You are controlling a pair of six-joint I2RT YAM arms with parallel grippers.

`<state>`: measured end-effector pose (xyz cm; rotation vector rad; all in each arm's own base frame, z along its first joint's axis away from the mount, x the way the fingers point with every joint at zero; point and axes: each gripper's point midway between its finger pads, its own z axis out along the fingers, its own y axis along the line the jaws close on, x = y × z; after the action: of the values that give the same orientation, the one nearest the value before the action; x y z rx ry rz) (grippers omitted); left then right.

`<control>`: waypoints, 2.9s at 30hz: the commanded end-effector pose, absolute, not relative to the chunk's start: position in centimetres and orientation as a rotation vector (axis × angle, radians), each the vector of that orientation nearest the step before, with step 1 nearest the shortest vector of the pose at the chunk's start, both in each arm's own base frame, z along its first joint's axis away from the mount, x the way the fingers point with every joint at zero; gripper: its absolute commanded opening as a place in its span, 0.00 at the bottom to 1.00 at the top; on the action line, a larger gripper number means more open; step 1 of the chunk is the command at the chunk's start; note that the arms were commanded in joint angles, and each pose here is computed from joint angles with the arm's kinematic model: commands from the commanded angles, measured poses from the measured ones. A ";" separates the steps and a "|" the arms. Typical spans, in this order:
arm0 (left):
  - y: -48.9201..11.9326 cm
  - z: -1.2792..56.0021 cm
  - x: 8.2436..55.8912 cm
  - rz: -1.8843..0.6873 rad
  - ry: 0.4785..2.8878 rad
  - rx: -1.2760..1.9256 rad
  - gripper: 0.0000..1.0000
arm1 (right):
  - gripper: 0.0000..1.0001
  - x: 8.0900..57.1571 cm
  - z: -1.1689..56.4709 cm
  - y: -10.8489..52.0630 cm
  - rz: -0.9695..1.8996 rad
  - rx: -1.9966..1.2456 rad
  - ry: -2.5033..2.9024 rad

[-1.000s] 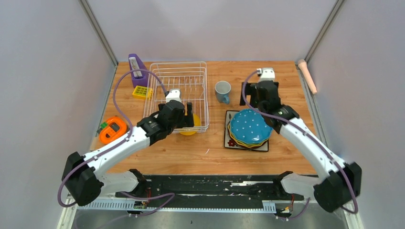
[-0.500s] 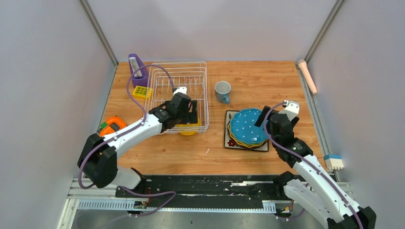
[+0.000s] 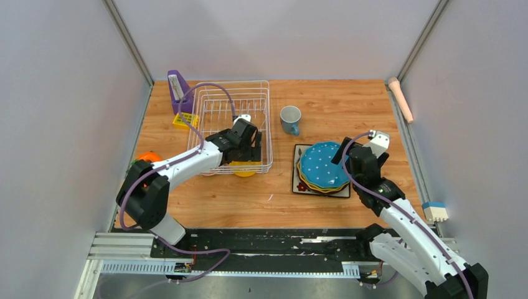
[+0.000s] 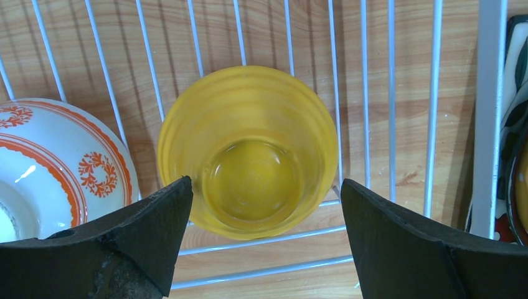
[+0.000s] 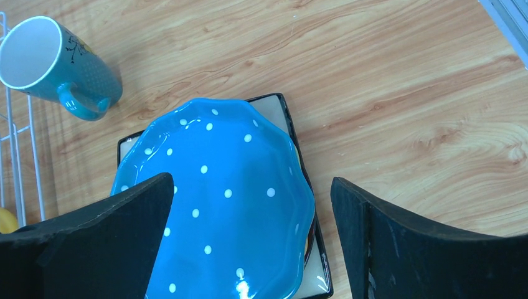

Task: Unload the mixed dishes from the dish rack
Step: Pick up the bowl from the dish rack.

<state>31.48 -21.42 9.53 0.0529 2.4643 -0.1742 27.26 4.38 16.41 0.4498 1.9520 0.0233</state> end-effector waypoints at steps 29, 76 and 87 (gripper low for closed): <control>-20.8 9.5 32.7 -0.067 2.493 0.052 0.67 | 1.00 28.3 16.1 4.5 -0.003 0.480 1.965; -18.4 28.7 28.5 -0.554 1.840 -0.038 0.26 | 0.96 25.6 27.3 23.1 1.269 0.026 1.849; -21.4 30.7 25.0 -0.840 1.734 0.132 0.24 | 0.89 22.8 31.0 30.5 1.594 -0.324 1.728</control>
<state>25.64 -19.79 27.56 0.0649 1.8497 -0.7097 24.68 27.87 25.07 -0.1141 1.9467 1.4462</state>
